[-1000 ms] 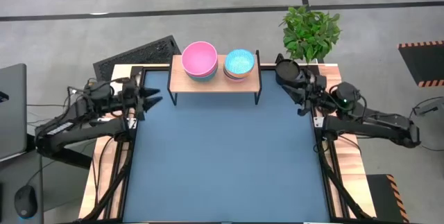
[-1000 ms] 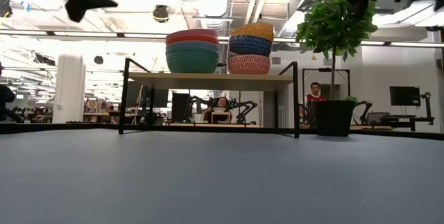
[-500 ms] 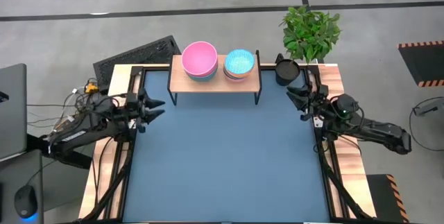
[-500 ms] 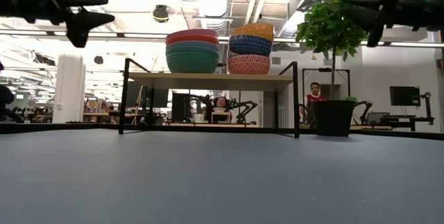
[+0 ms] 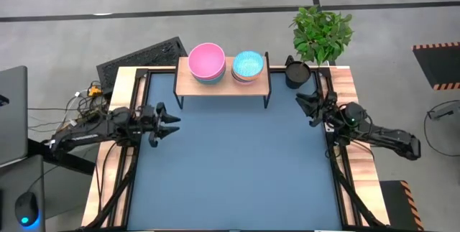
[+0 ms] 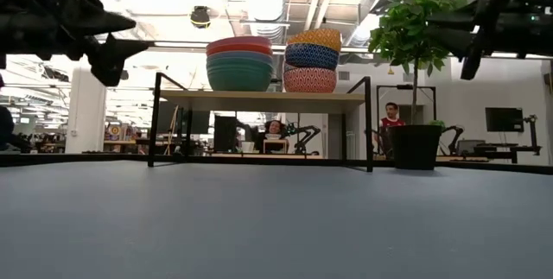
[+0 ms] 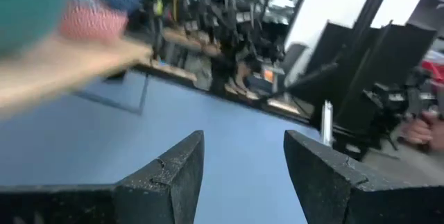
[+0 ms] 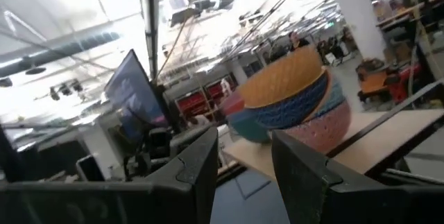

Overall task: Place and stack bowls onto a shelf
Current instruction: Return to Home Position

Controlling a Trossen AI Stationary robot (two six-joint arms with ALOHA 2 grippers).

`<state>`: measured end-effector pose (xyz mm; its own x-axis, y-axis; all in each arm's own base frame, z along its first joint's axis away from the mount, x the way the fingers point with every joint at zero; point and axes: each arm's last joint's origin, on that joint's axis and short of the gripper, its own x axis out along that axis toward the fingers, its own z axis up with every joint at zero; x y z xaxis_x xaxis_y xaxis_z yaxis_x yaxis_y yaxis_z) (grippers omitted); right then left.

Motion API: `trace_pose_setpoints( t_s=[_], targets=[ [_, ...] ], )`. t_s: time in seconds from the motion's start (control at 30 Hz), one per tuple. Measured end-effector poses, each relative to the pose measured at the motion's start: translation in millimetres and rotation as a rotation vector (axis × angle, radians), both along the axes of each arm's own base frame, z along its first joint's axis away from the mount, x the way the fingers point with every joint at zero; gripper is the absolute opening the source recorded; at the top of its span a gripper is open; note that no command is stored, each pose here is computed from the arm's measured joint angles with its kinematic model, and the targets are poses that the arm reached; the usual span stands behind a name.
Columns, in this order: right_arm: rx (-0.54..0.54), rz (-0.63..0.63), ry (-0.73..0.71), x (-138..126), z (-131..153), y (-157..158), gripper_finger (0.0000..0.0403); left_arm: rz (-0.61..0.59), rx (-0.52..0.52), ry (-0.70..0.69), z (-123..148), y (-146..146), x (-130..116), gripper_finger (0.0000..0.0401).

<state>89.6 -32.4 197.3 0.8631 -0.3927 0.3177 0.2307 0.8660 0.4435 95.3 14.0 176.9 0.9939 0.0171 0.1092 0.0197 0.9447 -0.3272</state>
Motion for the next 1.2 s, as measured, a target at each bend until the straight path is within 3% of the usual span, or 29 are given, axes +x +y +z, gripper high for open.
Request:
trace_pose_setpoints(
  t_s=[0.2, 0.33, 0.53, 0.77, 1.2],
  targets=[
    [0.04, 0.079, 0.157, 6, -15, 7, 0.0159, -0.03, 0.059, 0.01, -1, -9, 1, 0.0185],
    [0.071, 0.026, 0.207, 7, -21, 9, 0.0159, -0.091, 0.072, 0.016, -2, -14, 1, 0.0185],
    [0.012, 0.025, 0.317, 8, -29, 13, 0.0159, -0.135, 0.097, 0.038, -4, -19, 2, 0.0185],
    [0.002, 0.067, 0.325, 9, -29, 17, 0.0159, -0.09, 0.119, 0.03, -2, -18, 1, 0.0185],
    [0.012, 0.086, 0.327, 9, -30, 19, 0.0159, -0.049, 0.063, 0.095, -7, -16, 2, 0.0185]
  ],
)
